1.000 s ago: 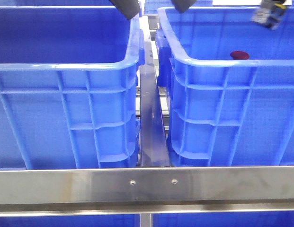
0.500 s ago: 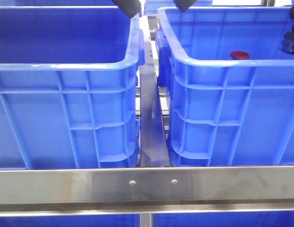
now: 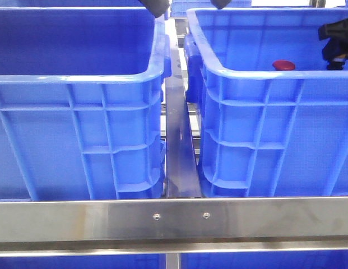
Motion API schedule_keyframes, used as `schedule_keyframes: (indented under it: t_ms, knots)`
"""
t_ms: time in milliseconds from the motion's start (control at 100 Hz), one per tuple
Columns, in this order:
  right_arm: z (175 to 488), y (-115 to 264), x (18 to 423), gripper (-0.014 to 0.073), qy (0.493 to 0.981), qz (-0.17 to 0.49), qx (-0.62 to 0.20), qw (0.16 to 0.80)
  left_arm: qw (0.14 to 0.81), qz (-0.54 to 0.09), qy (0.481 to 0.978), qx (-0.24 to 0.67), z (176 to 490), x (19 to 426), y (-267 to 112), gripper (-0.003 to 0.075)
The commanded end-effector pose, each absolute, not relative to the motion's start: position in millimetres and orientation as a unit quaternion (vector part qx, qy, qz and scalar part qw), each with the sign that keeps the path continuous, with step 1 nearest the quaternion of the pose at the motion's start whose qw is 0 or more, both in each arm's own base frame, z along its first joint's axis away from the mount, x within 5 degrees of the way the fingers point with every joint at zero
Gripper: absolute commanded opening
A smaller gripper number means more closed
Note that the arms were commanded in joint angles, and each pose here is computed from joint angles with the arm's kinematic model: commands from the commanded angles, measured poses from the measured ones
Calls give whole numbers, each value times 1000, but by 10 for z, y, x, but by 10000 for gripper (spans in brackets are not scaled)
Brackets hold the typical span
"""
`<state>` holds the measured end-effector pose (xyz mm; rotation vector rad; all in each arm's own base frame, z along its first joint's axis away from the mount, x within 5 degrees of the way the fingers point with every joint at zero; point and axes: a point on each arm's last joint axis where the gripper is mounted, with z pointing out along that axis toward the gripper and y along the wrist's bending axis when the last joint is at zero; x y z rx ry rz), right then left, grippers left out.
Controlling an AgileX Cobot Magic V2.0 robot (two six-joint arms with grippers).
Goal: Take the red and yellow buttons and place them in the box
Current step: 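Move the yellow button over the crate beside the red button, then lower the yellow button into the crate and open the right gripper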
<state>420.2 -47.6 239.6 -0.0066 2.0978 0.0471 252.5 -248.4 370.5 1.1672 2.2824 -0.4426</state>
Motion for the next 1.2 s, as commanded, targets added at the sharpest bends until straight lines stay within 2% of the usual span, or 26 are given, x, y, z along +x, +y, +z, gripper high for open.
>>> schedule_keyframes:
  t_ms: [0, 270, 510, 760, 990, 1190]
  knots:
    - [2665, -504, 4217, 245, 846, 1, 5, 533, 323, -189, 824, 425, 4007, 2432, -2450, 650]
    - [2602, -517, 4239, 256, 849, -2, 9, 528, 323, -189, 824, 425, 4007, 2432, -2450, 650]
    - [2595, -465, 4235, 407, 852, 23, -4, 524, 323, -189, 824, 425, 4007, 2432, -2450, 650]
    - [2625, -460, 4224, 409, 850, 24, -5, 526, 323, -189, 824, 425, 4007, 2432, -2450, 650]
    - [2862, -492, 4127, 409, 835, 9, 1, 551, 323, -189, 824, 425, 4007, 2432, -2450, 650]
    - [3168, -516, 3812, 405, 817, 1, 5, 576, 332, -191, 822, 423, 4019, 2443, -2457, 650]
